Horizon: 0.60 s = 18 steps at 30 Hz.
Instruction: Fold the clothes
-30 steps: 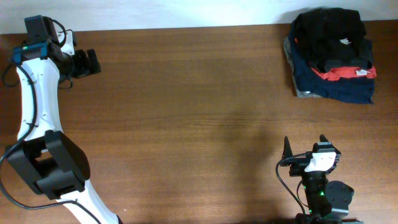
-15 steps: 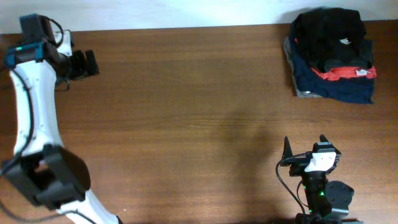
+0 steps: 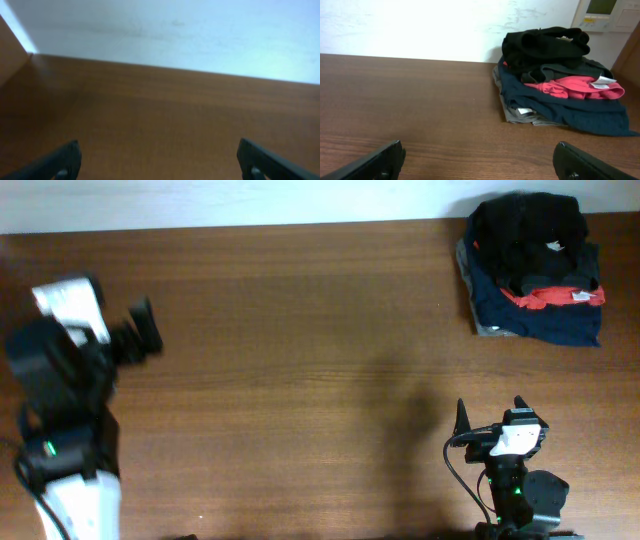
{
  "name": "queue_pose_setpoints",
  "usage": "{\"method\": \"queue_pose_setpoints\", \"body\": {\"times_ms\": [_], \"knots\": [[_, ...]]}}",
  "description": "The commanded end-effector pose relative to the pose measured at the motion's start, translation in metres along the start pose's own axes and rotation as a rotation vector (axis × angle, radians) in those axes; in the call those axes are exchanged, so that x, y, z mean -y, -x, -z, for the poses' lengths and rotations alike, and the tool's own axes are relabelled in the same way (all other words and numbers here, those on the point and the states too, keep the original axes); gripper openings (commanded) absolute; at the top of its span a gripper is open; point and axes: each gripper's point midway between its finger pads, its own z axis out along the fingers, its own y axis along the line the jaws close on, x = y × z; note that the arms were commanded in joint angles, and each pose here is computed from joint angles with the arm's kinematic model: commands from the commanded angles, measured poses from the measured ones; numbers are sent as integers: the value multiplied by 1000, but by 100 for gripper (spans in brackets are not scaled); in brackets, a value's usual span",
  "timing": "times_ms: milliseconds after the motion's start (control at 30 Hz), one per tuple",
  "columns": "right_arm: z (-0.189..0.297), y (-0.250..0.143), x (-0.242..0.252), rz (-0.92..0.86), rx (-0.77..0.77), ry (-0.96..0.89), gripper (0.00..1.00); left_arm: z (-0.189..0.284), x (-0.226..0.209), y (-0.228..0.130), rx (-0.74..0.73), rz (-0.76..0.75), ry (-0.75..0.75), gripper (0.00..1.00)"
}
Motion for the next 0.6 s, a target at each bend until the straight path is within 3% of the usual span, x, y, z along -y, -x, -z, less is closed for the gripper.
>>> {"method": "queue_pose_setpoints", "body": {"times_ms": [0, 567], "knots": [[0, -2, 4, -10, -1, -19, 99, 24, 8, -30, 89, -27, -17, 99], [0, -2, 4, -10, -1, -19, 99, 49, 24, -106, 317, -77, -73, 99]]}}
